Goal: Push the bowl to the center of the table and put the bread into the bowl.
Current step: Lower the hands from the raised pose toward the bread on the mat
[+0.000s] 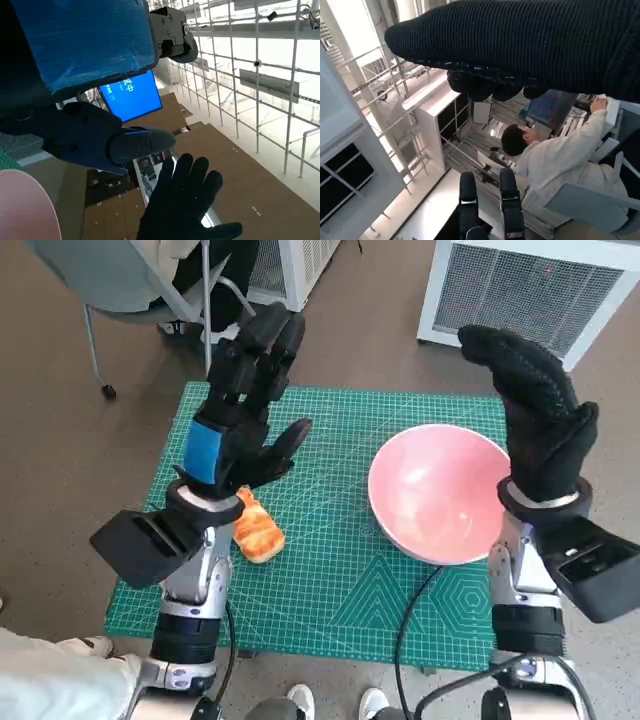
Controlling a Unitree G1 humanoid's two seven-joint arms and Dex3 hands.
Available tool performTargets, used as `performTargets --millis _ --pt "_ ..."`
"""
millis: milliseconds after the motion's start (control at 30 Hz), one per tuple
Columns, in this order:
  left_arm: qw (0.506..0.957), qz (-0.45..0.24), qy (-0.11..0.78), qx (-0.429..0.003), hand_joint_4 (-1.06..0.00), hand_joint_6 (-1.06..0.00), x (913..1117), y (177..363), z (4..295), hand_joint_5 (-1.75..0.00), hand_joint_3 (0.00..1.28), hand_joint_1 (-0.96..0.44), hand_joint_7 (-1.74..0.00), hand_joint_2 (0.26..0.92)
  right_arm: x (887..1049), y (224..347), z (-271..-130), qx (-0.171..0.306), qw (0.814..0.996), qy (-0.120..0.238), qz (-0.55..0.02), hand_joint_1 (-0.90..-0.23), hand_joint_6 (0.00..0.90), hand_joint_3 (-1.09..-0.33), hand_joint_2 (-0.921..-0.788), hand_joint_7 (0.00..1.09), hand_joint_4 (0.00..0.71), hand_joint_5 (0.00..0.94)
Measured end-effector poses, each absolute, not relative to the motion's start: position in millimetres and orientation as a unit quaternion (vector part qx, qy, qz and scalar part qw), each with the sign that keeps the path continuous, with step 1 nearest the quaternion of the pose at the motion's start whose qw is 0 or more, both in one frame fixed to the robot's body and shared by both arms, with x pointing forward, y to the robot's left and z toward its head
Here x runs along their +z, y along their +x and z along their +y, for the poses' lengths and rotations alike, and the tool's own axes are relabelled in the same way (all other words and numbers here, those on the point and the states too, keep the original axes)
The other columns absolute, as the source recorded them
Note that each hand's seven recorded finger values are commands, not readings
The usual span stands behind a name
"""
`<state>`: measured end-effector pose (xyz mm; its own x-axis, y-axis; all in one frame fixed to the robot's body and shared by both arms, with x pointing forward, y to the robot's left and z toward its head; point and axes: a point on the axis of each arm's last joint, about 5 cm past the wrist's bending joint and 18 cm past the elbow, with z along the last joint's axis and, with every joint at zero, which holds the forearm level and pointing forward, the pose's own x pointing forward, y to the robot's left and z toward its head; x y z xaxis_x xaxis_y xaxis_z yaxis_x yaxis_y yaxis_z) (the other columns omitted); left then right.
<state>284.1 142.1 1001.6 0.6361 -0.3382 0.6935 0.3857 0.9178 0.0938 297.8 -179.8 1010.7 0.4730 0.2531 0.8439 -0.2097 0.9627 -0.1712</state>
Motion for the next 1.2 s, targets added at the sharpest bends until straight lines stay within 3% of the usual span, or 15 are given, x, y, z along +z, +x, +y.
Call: performTargets --millis 267,533,933,1200 --pt "0.904 -0.378 -0.032 -0.197 -0.19 0.0 1000 283.3 143 -0.02 0.44 -0.38 -0.58 0.921 998.3 295.9 -210.4 0.085 0.87 -0.05 -0.483 -0.578 0.317 -0.749 -0.921 0.08 0.327 0.0" --pt "0.903 -0.386 -0.031 -0.188 -0.19 0.0 999 281.8 146 -0.02 0.43 -0.38 -0.59 0.921 973.9 287.4 -237.4 -0.023 0.894 -0.06 -0.443 -0.557 0.3 -0.804 -0.921 0.09 0.323 0.004" --pt "0.904 -0.388 -0.031 -0.178 -0.2 0.0 997 282.0 148 -0.02 0.43 -0.36 -0.58 0.921 927.2 278.0 -252.8 -0.133 0.934 -0.064 -0.325 -0.552 0.297 -0.866 -0.921 0.11 0.319 0.001" --pt "0.905 -0.386 -0.031 -0.173 -0.2 0.0 996 282.3 149 -0.02 0.43 -0.37 -0.58 0.921 899.1 273.4 -251.7 -0.151 0.963 -0.045 -0.219 -0.536 0.297 -0.881 -0.921 0.12 0.298 0.003"
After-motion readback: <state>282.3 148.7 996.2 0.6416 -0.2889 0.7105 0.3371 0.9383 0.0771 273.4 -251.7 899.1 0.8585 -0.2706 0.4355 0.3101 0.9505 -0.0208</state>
